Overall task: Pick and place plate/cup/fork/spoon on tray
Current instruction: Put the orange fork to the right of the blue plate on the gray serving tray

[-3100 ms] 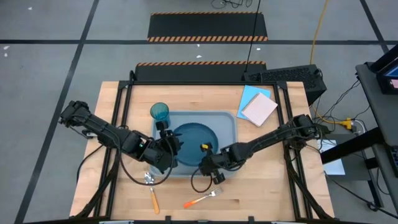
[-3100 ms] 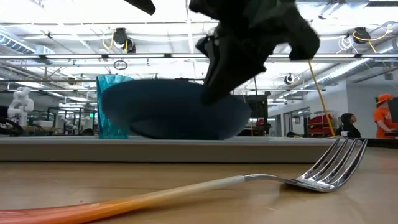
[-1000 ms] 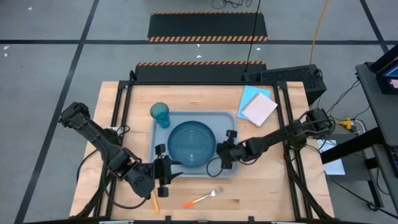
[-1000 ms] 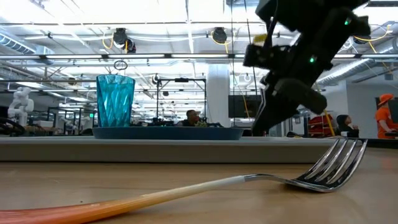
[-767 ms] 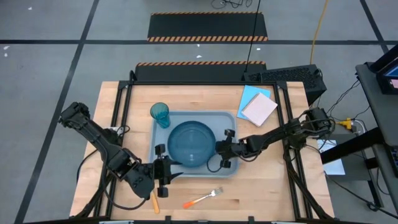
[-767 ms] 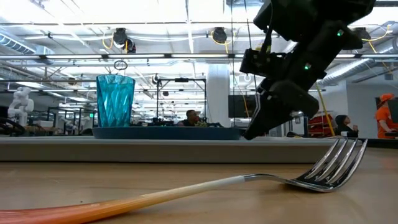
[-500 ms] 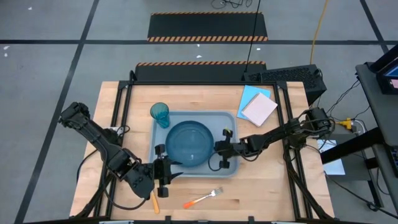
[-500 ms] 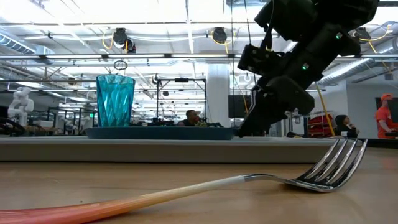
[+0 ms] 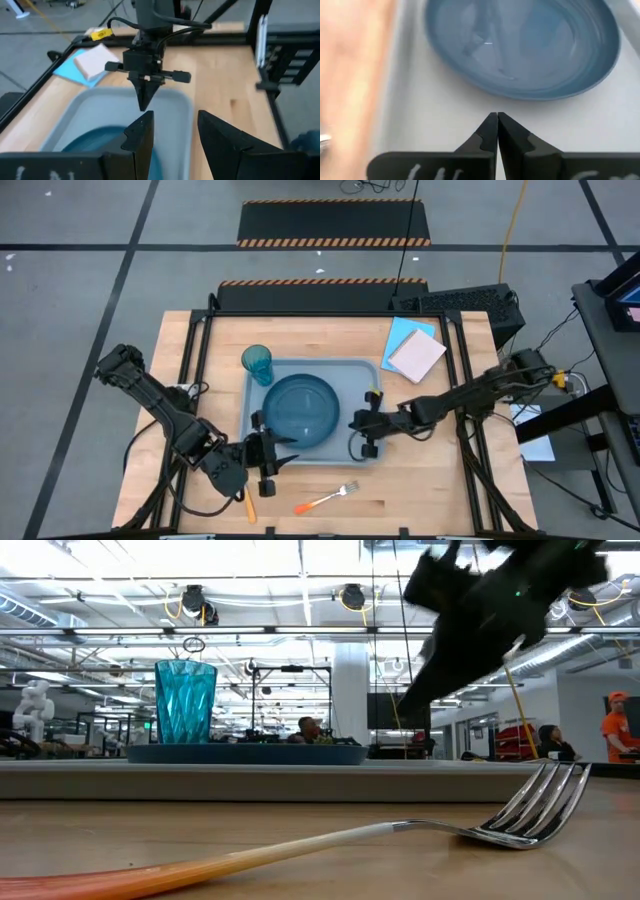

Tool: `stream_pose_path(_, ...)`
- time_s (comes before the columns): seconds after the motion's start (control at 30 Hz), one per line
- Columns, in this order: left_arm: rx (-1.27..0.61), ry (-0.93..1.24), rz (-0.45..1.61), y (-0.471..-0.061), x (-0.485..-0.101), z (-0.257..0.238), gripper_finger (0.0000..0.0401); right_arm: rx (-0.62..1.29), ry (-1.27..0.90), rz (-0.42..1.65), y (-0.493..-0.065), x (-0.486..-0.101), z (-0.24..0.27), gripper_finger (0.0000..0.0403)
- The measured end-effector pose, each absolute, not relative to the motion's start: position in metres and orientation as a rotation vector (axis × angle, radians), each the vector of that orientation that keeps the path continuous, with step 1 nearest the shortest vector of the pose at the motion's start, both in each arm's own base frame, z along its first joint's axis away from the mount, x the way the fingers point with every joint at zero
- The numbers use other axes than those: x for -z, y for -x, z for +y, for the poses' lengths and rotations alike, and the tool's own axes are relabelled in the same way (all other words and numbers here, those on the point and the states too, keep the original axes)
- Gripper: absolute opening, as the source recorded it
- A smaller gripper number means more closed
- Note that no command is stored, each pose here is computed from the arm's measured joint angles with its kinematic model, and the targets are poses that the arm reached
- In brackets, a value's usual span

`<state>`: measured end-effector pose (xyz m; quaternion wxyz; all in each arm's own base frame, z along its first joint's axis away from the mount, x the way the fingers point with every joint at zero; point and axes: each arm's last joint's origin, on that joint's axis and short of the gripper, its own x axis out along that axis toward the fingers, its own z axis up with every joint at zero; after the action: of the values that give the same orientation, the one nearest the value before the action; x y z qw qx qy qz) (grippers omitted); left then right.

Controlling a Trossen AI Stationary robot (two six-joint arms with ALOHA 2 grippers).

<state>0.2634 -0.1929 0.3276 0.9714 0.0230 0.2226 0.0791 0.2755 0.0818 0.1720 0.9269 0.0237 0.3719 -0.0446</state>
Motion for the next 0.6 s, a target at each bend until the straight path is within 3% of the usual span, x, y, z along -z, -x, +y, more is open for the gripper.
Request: stream_pose_path(0.6, -0.067, -0.105, 0.436, -0.328, -0.326, -0.247, 0.0157, 0.022, -0.240, 0.771, -0.213, -0.189, 0.163, 0.0004)
